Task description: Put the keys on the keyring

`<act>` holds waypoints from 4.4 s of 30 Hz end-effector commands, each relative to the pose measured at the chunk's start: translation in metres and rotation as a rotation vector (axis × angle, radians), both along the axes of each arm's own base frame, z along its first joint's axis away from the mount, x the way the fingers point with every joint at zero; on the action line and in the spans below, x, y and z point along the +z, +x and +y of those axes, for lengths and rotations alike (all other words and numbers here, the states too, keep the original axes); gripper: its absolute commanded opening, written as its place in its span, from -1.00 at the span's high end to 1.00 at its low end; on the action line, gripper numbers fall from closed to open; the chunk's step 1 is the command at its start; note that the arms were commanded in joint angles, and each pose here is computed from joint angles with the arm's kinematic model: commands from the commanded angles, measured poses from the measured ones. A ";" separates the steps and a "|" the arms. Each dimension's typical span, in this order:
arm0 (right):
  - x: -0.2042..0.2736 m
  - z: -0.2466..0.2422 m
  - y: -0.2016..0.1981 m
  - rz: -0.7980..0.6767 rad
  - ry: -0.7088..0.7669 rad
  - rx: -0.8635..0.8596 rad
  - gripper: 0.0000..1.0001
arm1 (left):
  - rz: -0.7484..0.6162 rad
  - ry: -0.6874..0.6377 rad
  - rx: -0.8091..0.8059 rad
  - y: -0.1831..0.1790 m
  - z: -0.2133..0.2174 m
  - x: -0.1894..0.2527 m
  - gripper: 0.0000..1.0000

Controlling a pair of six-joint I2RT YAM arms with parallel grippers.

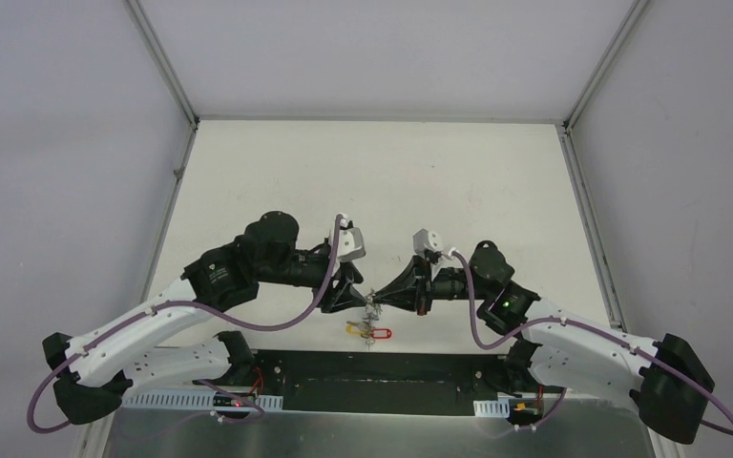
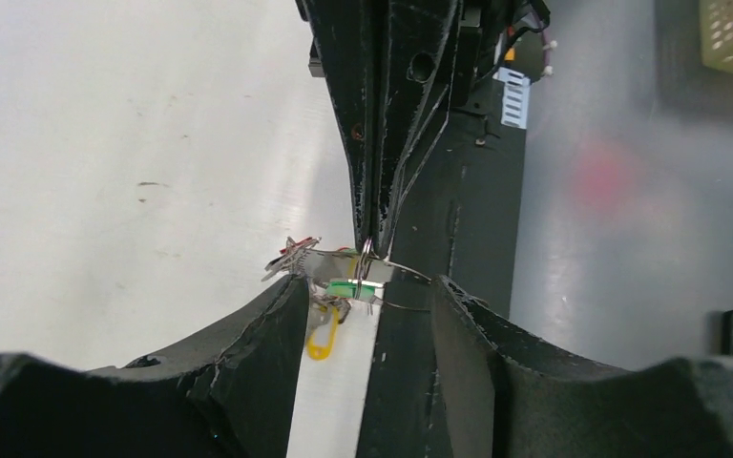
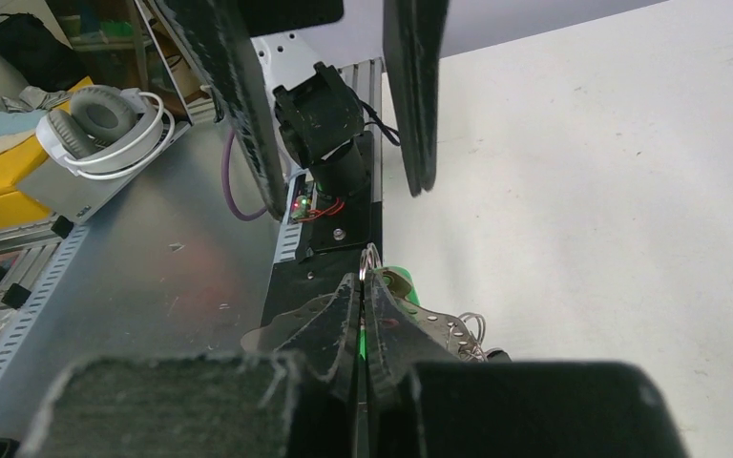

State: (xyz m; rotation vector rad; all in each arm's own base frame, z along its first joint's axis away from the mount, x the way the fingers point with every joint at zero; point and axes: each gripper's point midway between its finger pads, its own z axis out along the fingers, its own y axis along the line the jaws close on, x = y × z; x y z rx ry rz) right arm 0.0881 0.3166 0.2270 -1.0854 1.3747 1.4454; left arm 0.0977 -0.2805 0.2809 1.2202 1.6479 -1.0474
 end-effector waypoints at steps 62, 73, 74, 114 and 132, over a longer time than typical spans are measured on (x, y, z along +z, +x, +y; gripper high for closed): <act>0.038 0.011 0.016 -0.039 0.123 -0.058 0.36 | 0.015 0.393 -0.036 0.023 0.014 -0.019 1.00; 0.040 0.026 0.009 -0.030 0.143 0.039 0.62 | 0.006 0.429 -0.076 0.015 -0.005 -0.020 1.00; 0.039 0.026 0.008 -0.029 0.141 0.039 0.64 | 0.007 0.427 -0.080 0.015 -0.006 -0.020 1.00; 0.022 0.014 0.001 -0.053 0.073 0.018 1.00 | -0.121 0.143 0.010 0.008 0.010 -0.012 0.29; 0.025 0.013 -0.003 -0.064 0.078 0.040 1.00 | -0.324 -0.146 -0.089 -0.007 0.003 -0.016 0.52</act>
